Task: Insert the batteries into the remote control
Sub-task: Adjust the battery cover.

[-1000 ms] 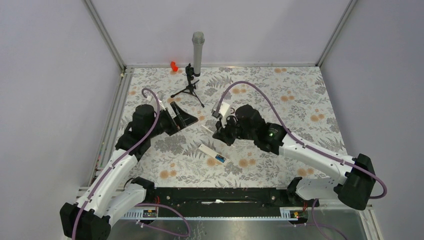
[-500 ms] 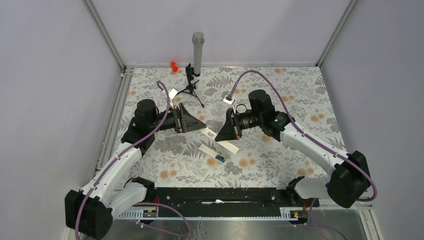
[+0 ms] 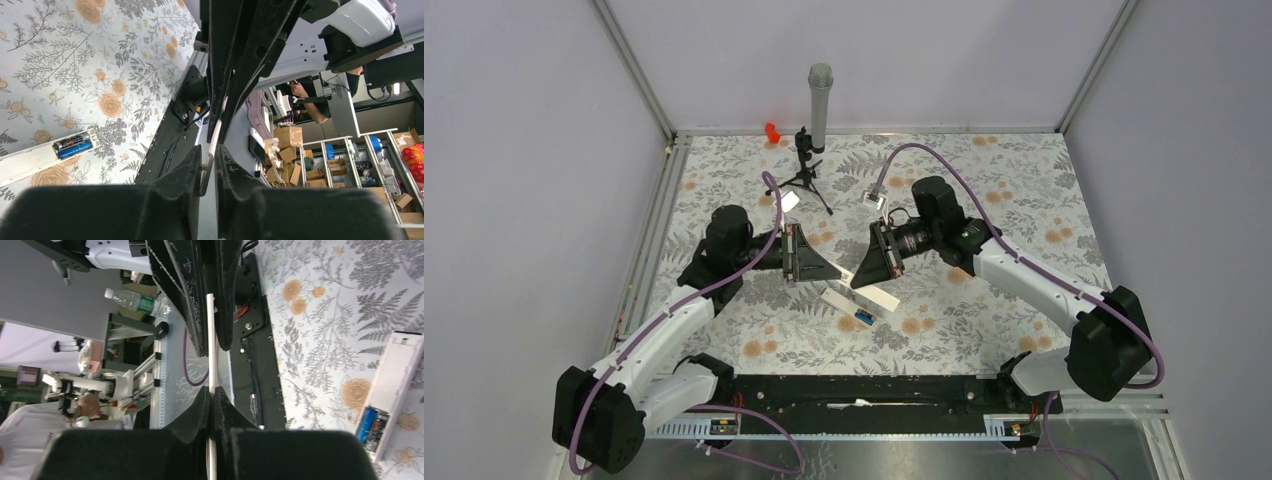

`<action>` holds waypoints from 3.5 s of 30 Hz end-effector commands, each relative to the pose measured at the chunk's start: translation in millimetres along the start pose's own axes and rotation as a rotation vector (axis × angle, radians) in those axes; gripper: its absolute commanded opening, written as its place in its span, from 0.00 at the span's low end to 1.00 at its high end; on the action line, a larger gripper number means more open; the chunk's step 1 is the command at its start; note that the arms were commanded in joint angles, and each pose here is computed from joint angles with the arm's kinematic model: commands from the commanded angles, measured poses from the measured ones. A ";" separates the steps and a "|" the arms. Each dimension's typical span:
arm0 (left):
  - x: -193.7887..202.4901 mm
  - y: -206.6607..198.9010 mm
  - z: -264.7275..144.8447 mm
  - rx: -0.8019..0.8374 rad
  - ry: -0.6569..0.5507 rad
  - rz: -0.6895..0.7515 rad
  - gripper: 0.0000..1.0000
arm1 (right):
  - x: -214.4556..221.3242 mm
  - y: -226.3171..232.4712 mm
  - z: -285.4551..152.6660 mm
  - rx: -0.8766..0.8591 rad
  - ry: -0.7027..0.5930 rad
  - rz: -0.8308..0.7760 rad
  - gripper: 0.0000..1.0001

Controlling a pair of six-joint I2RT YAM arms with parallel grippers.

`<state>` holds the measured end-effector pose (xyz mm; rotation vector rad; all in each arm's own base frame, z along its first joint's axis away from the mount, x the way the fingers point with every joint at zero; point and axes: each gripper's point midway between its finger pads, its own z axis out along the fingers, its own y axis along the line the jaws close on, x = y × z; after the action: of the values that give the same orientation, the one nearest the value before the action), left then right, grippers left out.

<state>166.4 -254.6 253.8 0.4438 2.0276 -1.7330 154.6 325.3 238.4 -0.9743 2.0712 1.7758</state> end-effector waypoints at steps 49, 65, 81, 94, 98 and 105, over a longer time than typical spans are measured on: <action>-84.6 -26.9 -25.3 0.007 -0.440 -0.098 0.00 | -75.0 51.5 -60.4 -0.122 -0.718 0.177 0.26; -87.4 -35.9 -26.3 0.041 -0.447 -0.093 0.00 | -71.8 36.0 -53.5 -0.056 -0.675 0.219 0.38; -79.3 -34.2 -24.7 0.049 -0.412 -0.121 0.00 | -86.4 48.3 -64.3 -0.074 -0.763 0.133 0.45; -76.4 -14.8 -25.7 -0.043 -0.428 -0.111 0.44 | -86.1 27.9 -63.0 0.018 -0.768 0.174 0.00; -64.4 34.1 -45.2 -0.348 -0.479 -0.076 0.82 | -74.4 -15.1 -68.6 0.251 -0.780 0.225 0.00; -5.6 104.5 -55.8 -0.703 -0.427 -0.196 0.88 | -44.7 -82.1 -101.5 0.685 -0.789 0.265 0.00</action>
<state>226.0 -199.1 238.8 -0.2319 2.0146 -1.2564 243.8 272.7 247.1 0.1317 1.9636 1.4234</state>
